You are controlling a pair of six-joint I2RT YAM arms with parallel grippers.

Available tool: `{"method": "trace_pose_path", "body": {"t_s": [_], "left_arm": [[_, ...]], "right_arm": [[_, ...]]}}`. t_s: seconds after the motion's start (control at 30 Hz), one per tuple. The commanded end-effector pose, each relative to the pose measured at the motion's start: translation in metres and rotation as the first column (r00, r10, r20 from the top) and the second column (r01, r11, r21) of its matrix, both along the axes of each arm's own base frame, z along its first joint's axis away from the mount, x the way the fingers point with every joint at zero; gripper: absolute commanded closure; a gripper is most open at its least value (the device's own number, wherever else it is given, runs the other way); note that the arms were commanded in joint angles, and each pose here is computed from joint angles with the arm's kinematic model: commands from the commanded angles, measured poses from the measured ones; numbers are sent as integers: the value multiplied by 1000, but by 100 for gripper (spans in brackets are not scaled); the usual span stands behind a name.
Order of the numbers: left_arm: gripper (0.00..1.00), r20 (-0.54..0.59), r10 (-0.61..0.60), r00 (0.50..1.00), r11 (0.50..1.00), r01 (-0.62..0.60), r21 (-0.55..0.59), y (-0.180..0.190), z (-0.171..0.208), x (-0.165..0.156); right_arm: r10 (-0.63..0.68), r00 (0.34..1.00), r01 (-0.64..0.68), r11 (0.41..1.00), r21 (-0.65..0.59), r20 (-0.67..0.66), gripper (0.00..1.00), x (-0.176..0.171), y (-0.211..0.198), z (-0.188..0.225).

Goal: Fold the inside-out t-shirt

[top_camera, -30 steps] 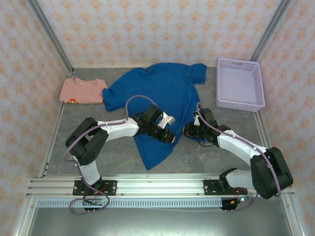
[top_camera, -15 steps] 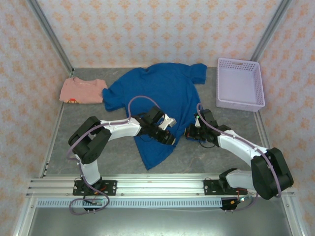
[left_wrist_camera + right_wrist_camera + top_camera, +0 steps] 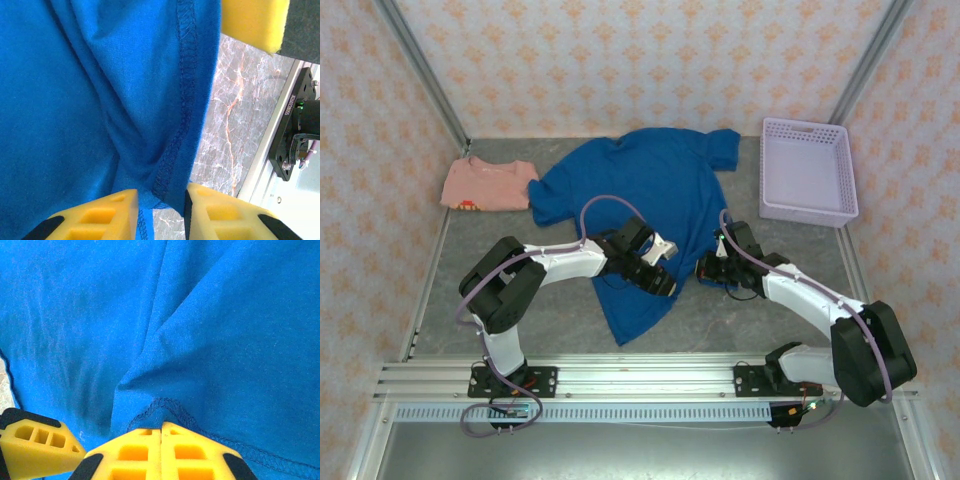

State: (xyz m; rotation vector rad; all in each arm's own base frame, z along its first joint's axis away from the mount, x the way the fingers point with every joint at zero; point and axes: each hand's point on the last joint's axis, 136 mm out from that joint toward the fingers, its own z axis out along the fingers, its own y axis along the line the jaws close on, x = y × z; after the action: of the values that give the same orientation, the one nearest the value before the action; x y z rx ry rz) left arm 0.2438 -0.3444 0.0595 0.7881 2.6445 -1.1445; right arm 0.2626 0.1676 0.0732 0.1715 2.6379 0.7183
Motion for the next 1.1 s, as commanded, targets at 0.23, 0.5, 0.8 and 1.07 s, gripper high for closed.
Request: {"method": "trace_pose_path", "body": {"t_s": [0.23,0.5,0.8,1.07], "left_arm": [[69,32,18,999,1000,-18,9,5,5,7],[63,29,19,999,1000,-19,3,2,6,9],[88,24,18,1000,1000,-18,-6,6,7,8],[96,15,19,1000,993,-17,-119,2,28,6]], "right_arm": [[2,1000,-2,1000,-24,29,100,5,-2,9],[5,1000,-4,999,-32,22,100,5,-2,7],[8,1000,-7,998,-70,15,100,5,-7,5],[-10,1000,8,990,-141,-16,100,3,-17,-1]]}}
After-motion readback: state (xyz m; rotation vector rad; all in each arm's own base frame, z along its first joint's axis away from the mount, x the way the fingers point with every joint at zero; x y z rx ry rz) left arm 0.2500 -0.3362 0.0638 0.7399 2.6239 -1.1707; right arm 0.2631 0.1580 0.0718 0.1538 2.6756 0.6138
